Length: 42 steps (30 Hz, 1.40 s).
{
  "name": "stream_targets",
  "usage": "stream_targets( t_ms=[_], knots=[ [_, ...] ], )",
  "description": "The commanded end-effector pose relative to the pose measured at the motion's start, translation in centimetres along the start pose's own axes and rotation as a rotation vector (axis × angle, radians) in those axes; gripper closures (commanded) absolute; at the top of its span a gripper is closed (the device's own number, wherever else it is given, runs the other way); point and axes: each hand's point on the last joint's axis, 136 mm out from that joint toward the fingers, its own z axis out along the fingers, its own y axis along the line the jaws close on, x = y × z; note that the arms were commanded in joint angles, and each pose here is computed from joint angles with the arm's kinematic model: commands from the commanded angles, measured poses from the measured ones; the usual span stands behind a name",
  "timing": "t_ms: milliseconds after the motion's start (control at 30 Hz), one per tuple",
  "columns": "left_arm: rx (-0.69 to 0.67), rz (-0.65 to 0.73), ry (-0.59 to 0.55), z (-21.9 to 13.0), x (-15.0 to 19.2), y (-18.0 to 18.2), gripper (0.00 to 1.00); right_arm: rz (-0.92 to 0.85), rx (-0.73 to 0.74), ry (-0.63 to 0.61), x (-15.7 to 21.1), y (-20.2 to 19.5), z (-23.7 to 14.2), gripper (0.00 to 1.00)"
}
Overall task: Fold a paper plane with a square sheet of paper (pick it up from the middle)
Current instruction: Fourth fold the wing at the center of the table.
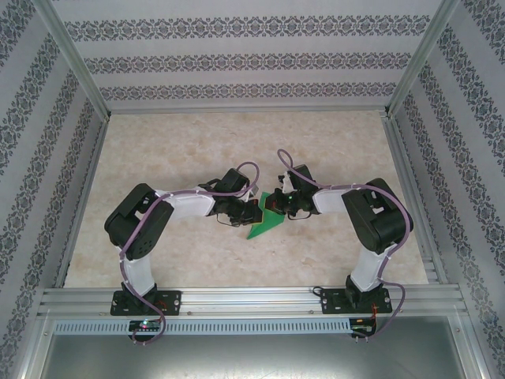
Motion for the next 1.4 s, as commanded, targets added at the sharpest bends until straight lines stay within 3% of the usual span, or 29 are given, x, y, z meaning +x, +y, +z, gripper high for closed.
stream_targets(
  t_ms=[0, 700, 1000, 1367],
  knots=[
    [0.003, -0.024, 0.039, 0.8, 1.1, 0.5, 0.93, 0.023, 0.056, 0.061, 1.9, -1.7, 0.4, 1.00],
    [-0.105, -0.079, 0.090, 1.5, 3.1, 3.7, 0.92, 0.044, 0.086, 0.068, 2.0, -2.6, 0.8, 1.00],
    [-0.027, -0.022, 0.062, 0.2, 2.8, 0.7, 0.89, 0.046, 0.095, 0.072, 2.2, -2.8, 0.8, 1.00],
    [-0.042, -0.053, 0.083, 0.1, 4.3, 1.6, 0.86, 0.051, 0.099, 0.078, 2.3, -3.1, 1.1, 1.00]
  ],
)
